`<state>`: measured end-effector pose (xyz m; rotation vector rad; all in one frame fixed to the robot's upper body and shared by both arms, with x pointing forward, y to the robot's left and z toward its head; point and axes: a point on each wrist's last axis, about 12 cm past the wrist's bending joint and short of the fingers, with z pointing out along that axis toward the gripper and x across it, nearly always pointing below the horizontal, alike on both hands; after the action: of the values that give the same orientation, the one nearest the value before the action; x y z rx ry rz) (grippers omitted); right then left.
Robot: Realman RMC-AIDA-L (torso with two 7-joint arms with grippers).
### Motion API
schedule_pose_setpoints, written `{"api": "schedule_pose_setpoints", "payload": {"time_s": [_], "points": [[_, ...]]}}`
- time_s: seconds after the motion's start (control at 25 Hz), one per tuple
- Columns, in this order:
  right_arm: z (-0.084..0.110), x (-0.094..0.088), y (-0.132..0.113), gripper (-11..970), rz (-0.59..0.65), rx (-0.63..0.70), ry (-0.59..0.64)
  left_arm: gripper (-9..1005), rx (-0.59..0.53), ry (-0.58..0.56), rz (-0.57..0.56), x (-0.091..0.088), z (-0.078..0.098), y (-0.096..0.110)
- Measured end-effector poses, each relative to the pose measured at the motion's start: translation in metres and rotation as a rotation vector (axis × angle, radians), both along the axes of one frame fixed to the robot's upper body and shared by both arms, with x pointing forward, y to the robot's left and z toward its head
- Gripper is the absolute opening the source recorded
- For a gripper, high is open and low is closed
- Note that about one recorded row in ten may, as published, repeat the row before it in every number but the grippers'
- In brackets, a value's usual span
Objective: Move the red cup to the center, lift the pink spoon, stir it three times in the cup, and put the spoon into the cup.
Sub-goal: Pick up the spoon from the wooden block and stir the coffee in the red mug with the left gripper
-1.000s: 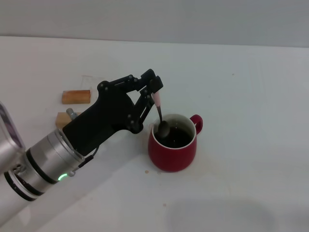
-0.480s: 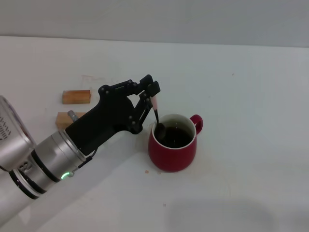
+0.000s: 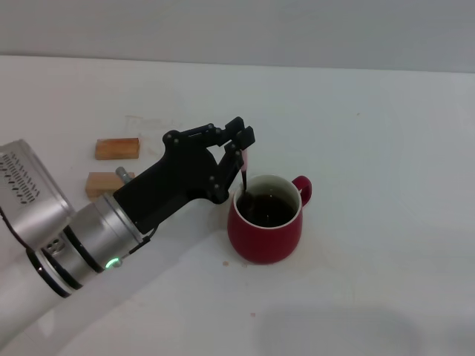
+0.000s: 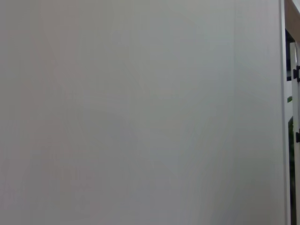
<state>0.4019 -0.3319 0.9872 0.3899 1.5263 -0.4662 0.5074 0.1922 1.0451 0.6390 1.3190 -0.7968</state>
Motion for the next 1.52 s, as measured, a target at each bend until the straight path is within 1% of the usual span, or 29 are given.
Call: {"api": "schedule_pose_setpoints", "payload": {"time_s": [0.36,0.4,0.56,0.8,0.88,1.32,1.52], "points": [[0.000,0.000,0.000,0,0.001,0.001,0.001,133,0.012,0.007,-0.043,-0.001,0.000,-0.011],[0.000,0.001,0.000,0,0.002,0.001,0.002,133,0.006,0.007,-0.063,-0.003,0.000,-0.016],[0.000,0.002,0.001,0,0.004,0.002,0.002,132,0.002,0.007,-0.096,-0.004,0.002,-0.024],[0.000,0.001,0.000,-1,0.004,0.001,0.003,132,0.007,0.018,-0.132,-0.007,0.002,-0.034],[0.000,0.001,0.000,-1,0.003,0.001,0.004,133,0.004,0.020,-0.127,-0.008,0.001,-0.033],[-0.001,0.004,0.002,0,0.016,0.005,0.016,133,-0.046,0.064,-0.041,-0.026,-0.009,-0.009],[-0.001,0.006,0.004,1,0.030,0.004,0.014,132,-0.050,0.066,0.000,-0.025,-0.010,-0.002]]}}
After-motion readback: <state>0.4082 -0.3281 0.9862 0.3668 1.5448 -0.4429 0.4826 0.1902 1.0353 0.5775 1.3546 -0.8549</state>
